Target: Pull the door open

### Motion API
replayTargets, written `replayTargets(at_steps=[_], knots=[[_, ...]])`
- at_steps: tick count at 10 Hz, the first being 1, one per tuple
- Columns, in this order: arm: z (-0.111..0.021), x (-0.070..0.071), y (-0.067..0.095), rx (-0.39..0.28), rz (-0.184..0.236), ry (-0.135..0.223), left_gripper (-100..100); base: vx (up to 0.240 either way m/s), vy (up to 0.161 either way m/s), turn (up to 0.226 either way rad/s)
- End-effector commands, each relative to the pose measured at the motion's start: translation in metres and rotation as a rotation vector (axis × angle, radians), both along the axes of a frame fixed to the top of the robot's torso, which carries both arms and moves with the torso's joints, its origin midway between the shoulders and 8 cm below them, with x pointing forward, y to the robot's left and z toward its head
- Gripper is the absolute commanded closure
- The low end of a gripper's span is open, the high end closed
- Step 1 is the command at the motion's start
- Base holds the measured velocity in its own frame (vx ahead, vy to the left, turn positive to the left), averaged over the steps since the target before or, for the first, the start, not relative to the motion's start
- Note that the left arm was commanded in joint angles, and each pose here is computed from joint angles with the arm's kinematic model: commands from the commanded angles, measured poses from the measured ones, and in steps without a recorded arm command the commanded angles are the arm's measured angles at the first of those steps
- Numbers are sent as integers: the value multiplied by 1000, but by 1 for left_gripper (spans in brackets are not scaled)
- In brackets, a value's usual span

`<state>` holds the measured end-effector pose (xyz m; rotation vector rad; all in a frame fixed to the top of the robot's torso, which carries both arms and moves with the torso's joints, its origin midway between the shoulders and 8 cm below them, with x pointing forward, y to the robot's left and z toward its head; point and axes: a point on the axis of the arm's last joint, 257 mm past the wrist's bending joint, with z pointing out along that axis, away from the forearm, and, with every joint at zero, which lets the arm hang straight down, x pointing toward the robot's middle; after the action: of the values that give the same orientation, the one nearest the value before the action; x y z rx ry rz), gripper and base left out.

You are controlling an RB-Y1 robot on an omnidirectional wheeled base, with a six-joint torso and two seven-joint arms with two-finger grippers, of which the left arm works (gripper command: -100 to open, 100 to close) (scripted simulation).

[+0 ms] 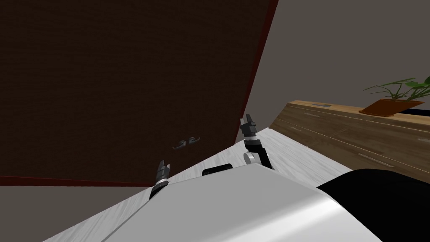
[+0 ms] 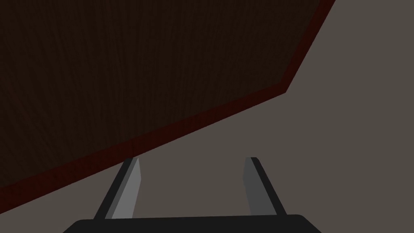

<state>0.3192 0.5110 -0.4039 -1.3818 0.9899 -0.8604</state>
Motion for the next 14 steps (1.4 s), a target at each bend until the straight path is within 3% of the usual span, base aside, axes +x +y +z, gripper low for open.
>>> replayTargets(at_steps=[1, 4, 5, 6, 11, 12, 14], knots=[[3, 8, -6, -7, -13, -16, -100, 182, 103, -109], [11, 40, -42, -30, -74, -62, -100, 177, 28, -156], [10, 33, -34, -25, -60, -51, -100, 76, -25, -27], [10, 33, -34, -25, -60, -51, 100, -8, 6, 27], [10, 33, -34, -25, -60, -51, 100, -15, 3, -4], [6, 16, -19, -16, -43, -31, 100, -129, 4, -33], [6, 9, -15, -12, -49, -28, 100, -174, -24, -61]])
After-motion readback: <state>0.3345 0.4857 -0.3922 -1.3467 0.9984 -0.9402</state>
